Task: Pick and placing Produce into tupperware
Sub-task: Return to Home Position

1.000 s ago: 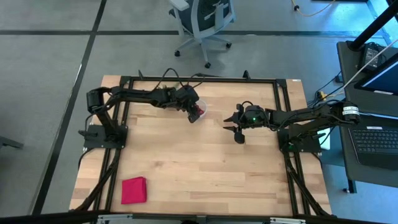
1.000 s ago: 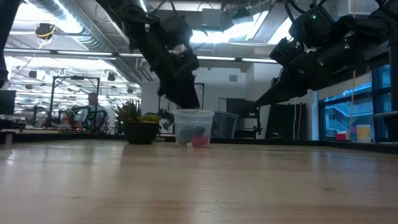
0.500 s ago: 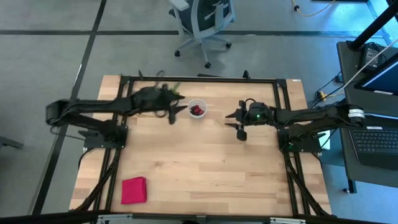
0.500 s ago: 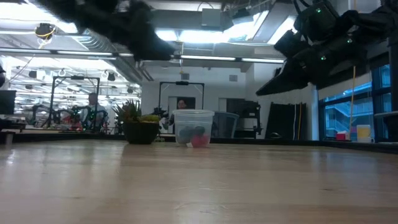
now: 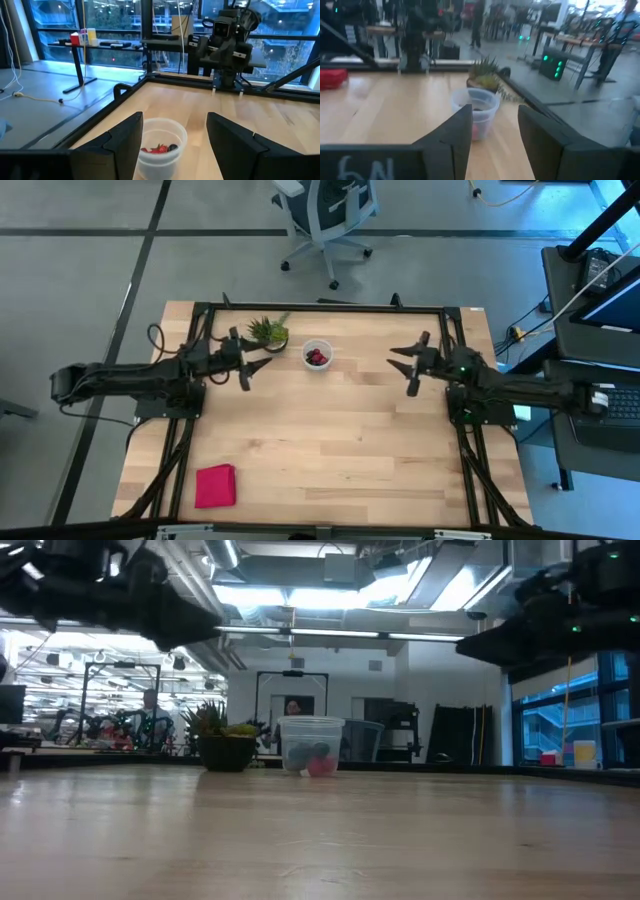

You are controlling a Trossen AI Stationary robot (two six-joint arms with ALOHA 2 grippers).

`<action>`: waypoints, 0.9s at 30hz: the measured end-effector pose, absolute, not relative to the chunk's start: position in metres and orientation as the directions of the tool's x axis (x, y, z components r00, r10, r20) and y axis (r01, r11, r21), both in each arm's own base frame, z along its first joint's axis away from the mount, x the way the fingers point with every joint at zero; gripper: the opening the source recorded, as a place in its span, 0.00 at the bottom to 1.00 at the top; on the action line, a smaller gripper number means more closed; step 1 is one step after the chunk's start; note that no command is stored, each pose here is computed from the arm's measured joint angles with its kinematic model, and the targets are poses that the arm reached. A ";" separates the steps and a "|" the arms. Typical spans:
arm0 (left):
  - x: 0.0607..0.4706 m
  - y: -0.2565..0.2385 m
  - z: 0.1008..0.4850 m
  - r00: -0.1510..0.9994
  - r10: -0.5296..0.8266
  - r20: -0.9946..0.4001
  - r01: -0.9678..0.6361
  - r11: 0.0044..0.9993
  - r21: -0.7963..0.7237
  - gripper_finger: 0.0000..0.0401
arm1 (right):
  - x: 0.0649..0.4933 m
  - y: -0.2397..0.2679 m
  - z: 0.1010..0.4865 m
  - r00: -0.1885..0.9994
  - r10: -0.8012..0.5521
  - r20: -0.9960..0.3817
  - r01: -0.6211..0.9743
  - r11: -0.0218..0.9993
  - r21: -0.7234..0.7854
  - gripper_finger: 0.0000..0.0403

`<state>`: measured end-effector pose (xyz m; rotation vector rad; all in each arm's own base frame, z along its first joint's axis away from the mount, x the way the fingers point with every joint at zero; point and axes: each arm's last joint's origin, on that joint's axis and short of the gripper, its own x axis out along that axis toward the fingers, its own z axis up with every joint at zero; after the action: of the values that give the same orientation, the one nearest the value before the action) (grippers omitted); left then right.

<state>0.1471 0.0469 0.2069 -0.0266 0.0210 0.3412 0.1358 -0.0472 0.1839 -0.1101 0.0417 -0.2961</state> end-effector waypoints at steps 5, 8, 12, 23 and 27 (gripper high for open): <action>0.133 0.043 0.189 0.941 0.339 0.009 -0.338 0.940 -0.041 0.53 | 0.120 -0.044 0.174 0.950 -0.310 0.039 0.312 0.946 -0.083 0.40; 0.127 0.044 0.180 0.933 0.359 0.015 -0.357 0.932 -0.053 0.53 | 0.115 -0.043 0.171 0.947 -0.320 0.033 0.321 0.945 -0.060 0.40; 0.121 0.046 0.168 0.923 0.385 0.002 -0.384 0.920 -0.077 0.53 | 0.111 -0.042 0.170 0.947 -0.320 0.014 0.321 0.946 -0.051 0.40; 0.108 0.050 0.165 0.894 0.447 -0.030 -0.448 0.889 -0.094 0.53 | 0.100 -0.038 0.170 0.947 -0.320 0.028 0.321 0.947 -0.033 0.40; 0.103 0.050 0.166 0.887 0.462 -0.026 -0.462 0.882 -0.095 0.53 | 0.095 -0.036 0.169 0.946 -0.322 0.021 0.323 0.946 -0.032 0.40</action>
<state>0.1026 0.0497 0.1659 -0.0993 0.0024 0.4808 0.0951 -0.0357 0.1688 -0.0352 -0.0157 -0.3287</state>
